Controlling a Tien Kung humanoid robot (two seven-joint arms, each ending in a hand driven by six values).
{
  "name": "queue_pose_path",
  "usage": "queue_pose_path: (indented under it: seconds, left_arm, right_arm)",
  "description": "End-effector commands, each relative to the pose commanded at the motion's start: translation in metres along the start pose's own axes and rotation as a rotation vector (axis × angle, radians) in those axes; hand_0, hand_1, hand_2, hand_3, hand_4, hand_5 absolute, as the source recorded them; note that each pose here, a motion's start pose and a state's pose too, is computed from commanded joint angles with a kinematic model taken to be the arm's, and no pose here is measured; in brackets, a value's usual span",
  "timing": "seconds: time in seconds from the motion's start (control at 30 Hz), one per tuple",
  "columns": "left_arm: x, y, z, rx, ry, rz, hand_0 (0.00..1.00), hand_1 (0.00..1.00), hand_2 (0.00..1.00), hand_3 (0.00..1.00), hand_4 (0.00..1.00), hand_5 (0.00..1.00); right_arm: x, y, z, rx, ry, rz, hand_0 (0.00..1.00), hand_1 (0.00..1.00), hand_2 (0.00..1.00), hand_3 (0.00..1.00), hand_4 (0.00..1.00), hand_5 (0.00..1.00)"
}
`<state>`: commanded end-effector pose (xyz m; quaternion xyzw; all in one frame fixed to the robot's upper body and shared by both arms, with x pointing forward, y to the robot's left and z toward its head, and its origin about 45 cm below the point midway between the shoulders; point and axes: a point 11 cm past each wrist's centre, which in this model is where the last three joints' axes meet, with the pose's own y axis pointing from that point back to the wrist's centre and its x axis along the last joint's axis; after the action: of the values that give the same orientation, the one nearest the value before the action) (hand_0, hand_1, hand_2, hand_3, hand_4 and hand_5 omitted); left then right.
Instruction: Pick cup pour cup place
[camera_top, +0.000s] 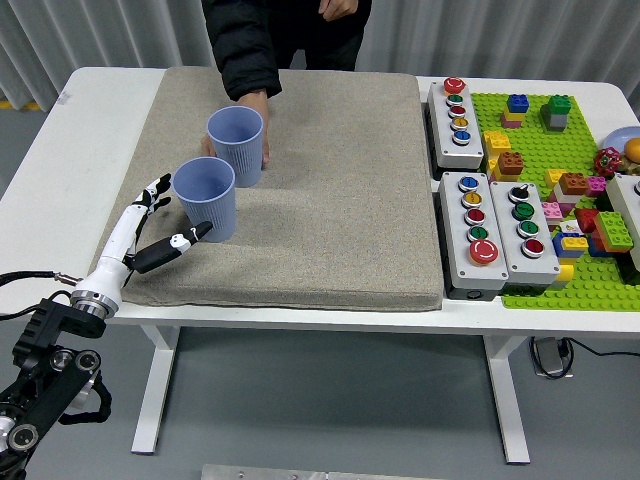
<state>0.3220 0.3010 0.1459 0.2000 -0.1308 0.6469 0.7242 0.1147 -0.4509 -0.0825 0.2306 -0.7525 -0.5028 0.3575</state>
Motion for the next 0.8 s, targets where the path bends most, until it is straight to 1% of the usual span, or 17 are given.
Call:
queue_pose_path:
  seconds: [0.17, 0.37, 0.67, 0.8]
  left_arm:
    - [-0.005, -0.004, 0.0, 0.002, -0.001, -0.003, 0.986, 0.965, 0.998, 0.998, 0.998, 0.569]
    - [-0.007, -0.01, 0.002, -0.002, -0.011, -0.004, 0.987, 0.966, 0.998, 0.998, 0.998, 0.574]
    - [-0.011, -0.012, 0.002, 0.002, -0.017, -0.013, 0.987, 0.966, 0.998, 0.998, 0.998, 0.577]
    - [-0.016, -0.016, 0.002, 0.008, -0.021, -0.02, 0.986, 0.969, 0.998, 0.998, 0.998, 0.584]
  right_arm:
    - [0.001, 0.0, 0.001, -0.002, 0.004, 0.001, 0.686, 0.637, 0.589, 0.57, 0.002, 0.153]
    - [0.001, 0.0, 0.001, -0.001, 0.005, 0.001, 0.687, 0.637, 0.589, 0.57, 0.002, 0.153]
    - [0.001, 0.0, 0.001, -0.002, 0.007, 0.002, 0.687, 0.637, 0.589, 0.571, 0.002, 0.153]
    - [0.001, 0.0, 0.001, -0.002, 0.007, 0.001, 0.687, 0.637, 0.589, 0.571, 0.002, 0.153]
